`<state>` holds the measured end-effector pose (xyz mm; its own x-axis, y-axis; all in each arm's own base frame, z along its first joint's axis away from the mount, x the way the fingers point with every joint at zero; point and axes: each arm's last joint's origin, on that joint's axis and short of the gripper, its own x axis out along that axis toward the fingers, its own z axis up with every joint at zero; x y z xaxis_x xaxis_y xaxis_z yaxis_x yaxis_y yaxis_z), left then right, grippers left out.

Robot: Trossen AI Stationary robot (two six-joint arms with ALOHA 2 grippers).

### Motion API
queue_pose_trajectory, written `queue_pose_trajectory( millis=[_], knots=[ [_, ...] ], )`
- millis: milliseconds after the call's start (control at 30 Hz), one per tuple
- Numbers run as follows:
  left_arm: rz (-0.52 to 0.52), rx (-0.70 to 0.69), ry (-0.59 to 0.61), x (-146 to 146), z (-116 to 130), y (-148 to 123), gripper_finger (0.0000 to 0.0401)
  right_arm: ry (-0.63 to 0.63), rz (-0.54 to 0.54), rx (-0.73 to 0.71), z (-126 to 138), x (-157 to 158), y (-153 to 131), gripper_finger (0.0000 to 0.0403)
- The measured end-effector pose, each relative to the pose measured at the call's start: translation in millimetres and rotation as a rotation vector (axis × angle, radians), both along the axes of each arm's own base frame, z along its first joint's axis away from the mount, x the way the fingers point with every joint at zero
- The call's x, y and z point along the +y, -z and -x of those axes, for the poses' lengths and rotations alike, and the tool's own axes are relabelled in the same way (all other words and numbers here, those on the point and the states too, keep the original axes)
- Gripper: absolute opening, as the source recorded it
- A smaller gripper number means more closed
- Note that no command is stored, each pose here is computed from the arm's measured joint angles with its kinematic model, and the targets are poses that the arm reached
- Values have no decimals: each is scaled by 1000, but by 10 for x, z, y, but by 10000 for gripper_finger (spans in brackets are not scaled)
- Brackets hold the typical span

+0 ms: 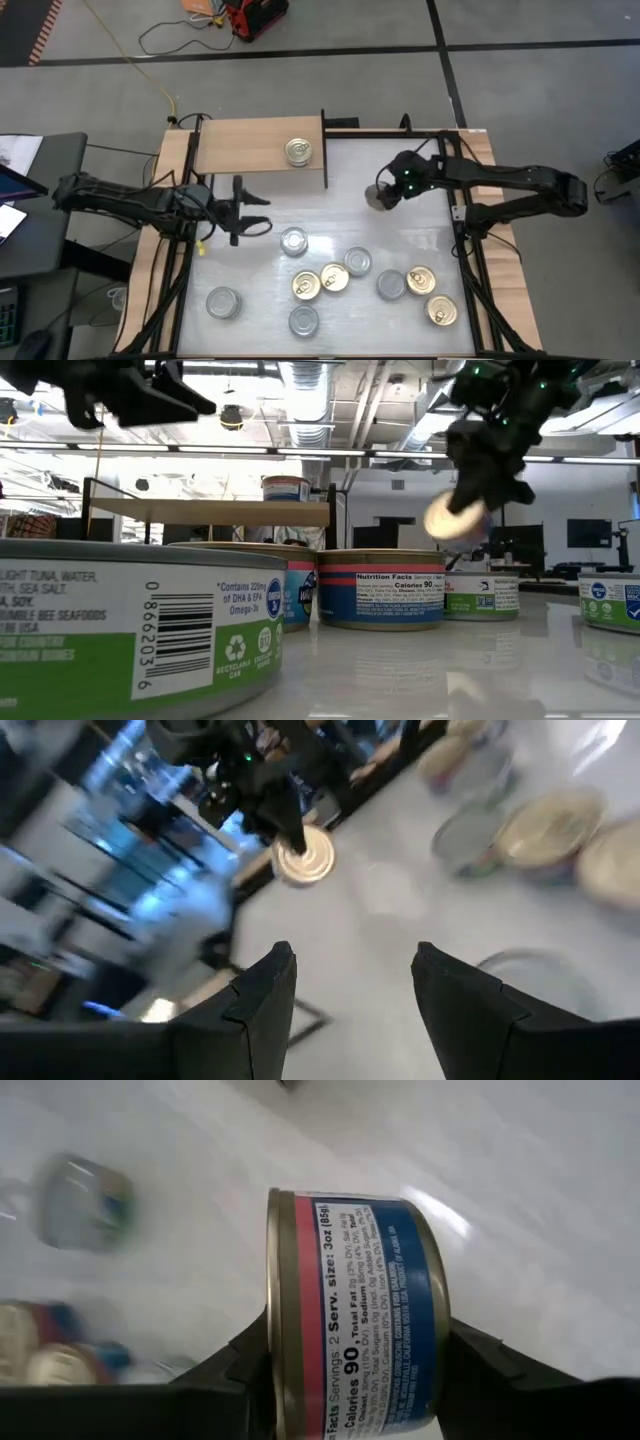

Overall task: Stack canned seafood by type on shelf
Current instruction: Stack the blue-pink tuna can on top of the blue-pink tuna can on the shelf

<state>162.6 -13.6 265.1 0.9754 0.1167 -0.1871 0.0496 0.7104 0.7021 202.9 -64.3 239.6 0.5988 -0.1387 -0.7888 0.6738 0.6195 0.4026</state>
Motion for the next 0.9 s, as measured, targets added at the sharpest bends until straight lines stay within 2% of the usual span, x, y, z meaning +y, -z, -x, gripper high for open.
queue_pose_trajectory(
  millis=[300, 367, 467, 600, 733, 900],
  knots=[
    [-606, -42, -13, -82, -169, -84, 190, -118, 59, -417, -45, 145, -446, 209],
    [-712, -32, -32, -103, -215, -83, 190, -141, 62, -514, -68, 171, -540, 209],
    [-819, -32, -67, -139, -295, -80, 190, -150, 30, -648, -122, 196, -655, 209],
    [-843, -50, -130, -165, -383, -77, 190, -128, 11, -753, -223, 172, -714, 209],
    [-711, -127, -166, -175, -436, -93, 190, -86, 7, -787, -372, 56, -700, 209],
    [-571, -181, -202, -140, -402, -139, 190, -28, 25, -778, -599, -178, -825, 212]
  ],
)
